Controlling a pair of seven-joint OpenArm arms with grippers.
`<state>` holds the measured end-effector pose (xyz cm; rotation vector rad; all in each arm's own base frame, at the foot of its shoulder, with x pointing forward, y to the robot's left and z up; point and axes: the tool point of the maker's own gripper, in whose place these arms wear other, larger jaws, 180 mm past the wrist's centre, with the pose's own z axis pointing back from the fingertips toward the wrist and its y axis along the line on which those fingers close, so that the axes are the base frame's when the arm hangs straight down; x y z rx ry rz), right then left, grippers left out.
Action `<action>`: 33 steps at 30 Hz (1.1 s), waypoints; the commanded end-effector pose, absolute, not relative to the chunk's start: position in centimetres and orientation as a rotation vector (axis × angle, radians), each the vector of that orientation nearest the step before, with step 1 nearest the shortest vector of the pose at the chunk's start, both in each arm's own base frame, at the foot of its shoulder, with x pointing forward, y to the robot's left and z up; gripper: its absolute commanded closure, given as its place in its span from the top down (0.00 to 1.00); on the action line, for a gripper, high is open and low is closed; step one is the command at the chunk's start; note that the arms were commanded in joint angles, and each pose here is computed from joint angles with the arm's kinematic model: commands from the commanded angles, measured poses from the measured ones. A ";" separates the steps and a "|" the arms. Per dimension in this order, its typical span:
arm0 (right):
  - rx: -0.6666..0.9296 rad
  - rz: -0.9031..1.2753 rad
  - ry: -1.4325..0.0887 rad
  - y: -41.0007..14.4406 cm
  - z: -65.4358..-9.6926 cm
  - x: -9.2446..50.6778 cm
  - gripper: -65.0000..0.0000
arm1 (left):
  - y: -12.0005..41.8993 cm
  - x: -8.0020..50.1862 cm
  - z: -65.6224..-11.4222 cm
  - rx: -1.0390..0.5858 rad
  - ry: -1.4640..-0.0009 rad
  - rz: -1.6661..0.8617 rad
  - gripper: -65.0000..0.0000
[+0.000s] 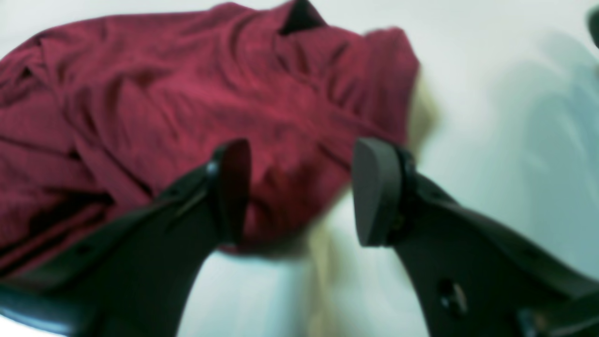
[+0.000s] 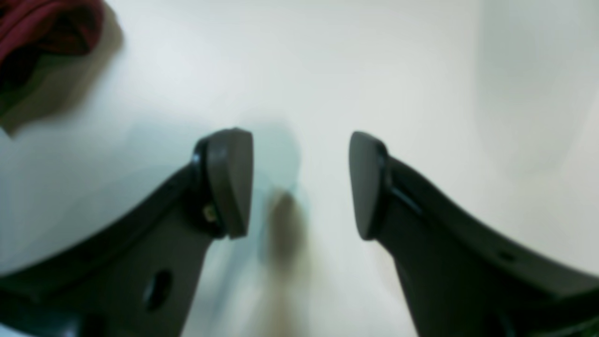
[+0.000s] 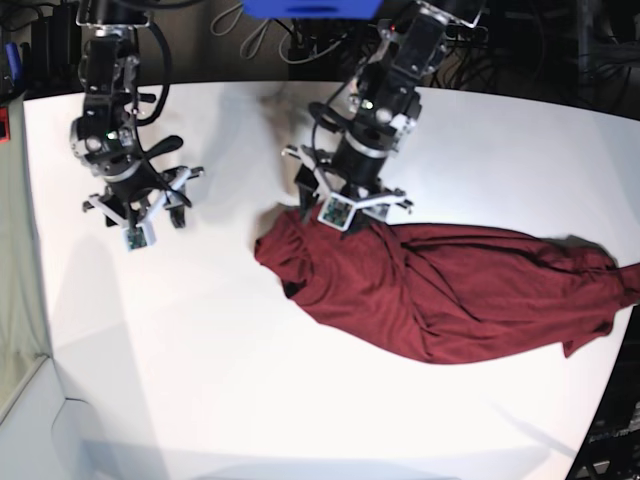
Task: Layout the t-shirt on the table in an organized manner, then fold the t-shirt properly
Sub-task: 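Move the left gripper to the bunched end of the shirt, then grasp the bunched shirt end with the left gripper and lift it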
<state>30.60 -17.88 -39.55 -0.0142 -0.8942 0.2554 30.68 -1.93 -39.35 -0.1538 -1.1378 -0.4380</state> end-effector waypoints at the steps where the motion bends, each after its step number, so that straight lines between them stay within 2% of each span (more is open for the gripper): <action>1: -0.010 0.255 -0.937 -17.9 -38.5 31.1 0.51 | -2.5 31.2 -38.5 -0.166 -1.173 -0.424 0.52; 5: -0.010 0.256 -0.928 -18.0 -38.8 30.9 0.51 | -2.8 32.3 -38.6 -0.161 -1.173 -0.428 0.52; 10: -0.010 0.257 -0.923 -18.0 -39.0 30.6 0.51 | -2.5 32.4 -41.3 -0.143 -1.104 -0.447 0.52; 12: -0.011 0.258 -0.926 -18.0 -38.9 30.7 0.51 | -2.4 32.2 -41.7 -0.141 -1.095 -0.449 0.48; 14: -0.011 0.258 -0.927 -18.0 -38.8 30.7 0.51 | -2.2 32.1 -41.5 -0.140 -1.100 -0.449 0.32; 16: -0.012 0.258 -0.932 -18.0 -38.7 30.9 0.51 | -2.3 31.6 -41.2 -0.146 -1.106 -0.442 0.07; 17: -0.014 0.257 -0.936 -18.0 -38.5 31.0 0.51 | -2.3 31.4 -40.8 -0.150 -1.115 -0.437 0.00; 20: -0.018 0.262 -0.966 -17.9 -37.5 31.4 0.51 | -1.4 31.3 -39.1 -0.146 -1.159 -0.395 0.04; 22: -0.018 0.275 -0.999 -17.4 -36.2 31.8 0.51 | -0.7 31.1 -37.5 -0.143 -1.196 -0.355 0.00; 27: 0.054 0.355 -1.077 -14.2 -33.6 32.8 0.51 | 0.4 29.4 -33.6 -0.150 -1.276 -0.295 0.01; 33: 0.176 0.450 -1.073 -10.2 -33.8 32.0 0.52 | 1.9 24.9 -34.3 -0.144 -1.212 -0.244 0.01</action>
